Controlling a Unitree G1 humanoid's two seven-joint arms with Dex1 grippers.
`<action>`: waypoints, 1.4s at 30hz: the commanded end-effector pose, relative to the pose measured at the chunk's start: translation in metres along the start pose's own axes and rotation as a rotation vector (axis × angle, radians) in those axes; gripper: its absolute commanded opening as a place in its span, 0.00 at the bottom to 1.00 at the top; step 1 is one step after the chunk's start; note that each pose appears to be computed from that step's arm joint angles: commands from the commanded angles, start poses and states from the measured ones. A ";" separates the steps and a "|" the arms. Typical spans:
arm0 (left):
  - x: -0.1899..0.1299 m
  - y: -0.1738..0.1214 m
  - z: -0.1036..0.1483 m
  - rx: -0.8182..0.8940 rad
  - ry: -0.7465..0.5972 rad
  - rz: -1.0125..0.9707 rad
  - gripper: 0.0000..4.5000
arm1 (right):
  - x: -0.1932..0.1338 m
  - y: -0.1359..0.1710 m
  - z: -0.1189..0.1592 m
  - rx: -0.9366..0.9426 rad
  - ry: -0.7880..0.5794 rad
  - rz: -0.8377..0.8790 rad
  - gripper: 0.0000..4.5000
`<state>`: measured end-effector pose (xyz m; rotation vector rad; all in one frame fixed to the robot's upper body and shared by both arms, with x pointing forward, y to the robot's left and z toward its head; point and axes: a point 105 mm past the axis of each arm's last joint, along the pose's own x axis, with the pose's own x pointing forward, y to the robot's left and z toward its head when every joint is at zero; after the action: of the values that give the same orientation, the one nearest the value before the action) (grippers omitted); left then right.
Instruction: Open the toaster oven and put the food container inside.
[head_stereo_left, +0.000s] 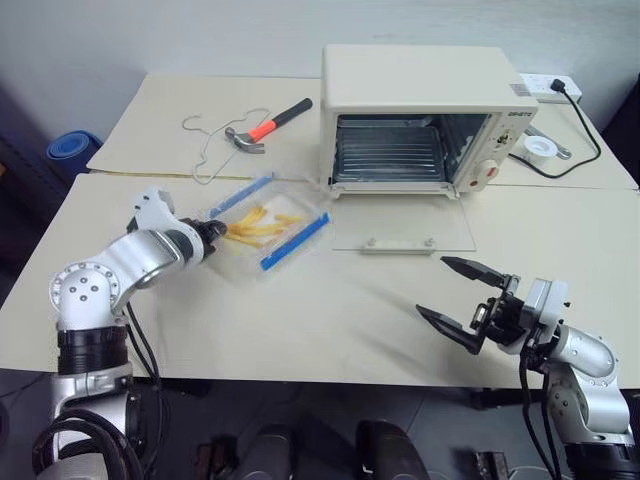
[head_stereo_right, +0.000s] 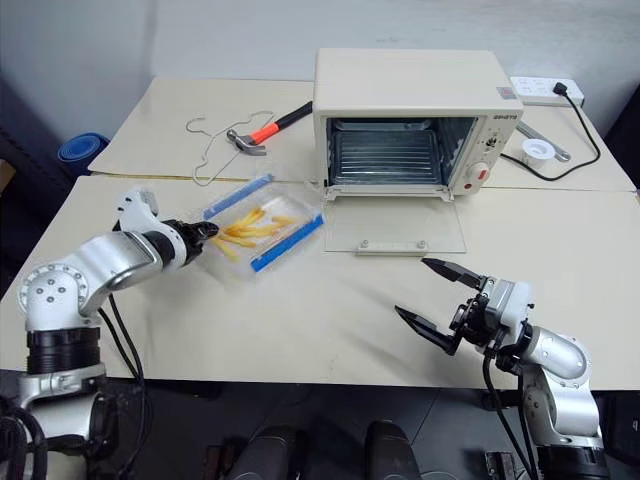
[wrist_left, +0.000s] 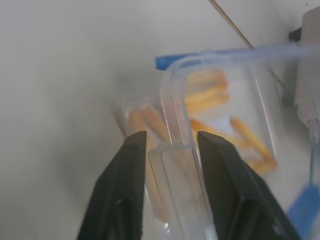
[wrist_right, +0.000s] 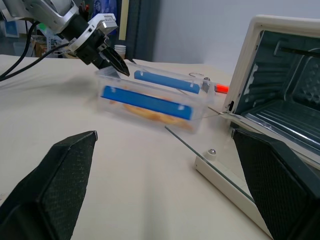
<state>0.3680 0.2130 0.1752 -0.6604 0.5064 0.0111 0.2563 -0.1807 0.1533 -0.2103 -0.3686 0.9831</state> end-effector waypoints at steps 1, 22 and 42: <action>-0.002 0.000 0.019 0.069 -0.023 -0.011 0.12 | 0.001 -0.002 0.007 -0.034 -0.025 -0.020 1.00; 0.009 -0.135 -0.001 0.455 0.153 -0.415 0.06 | -0.029 -0.006 0.004 -0.040 0.063 -0.184 1.00; 0.063 -0.211 -0.027 0.515 0.071 -0.488 0.06 | -0.025 0.013 0.016 -0.029 0.069 -0.287 1.00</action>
<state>0.4441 0.0254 0.2256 -0.2565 0.4756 -0.5588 0.2301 -0.1994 0.1502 -0.1939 -0.3027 0.6861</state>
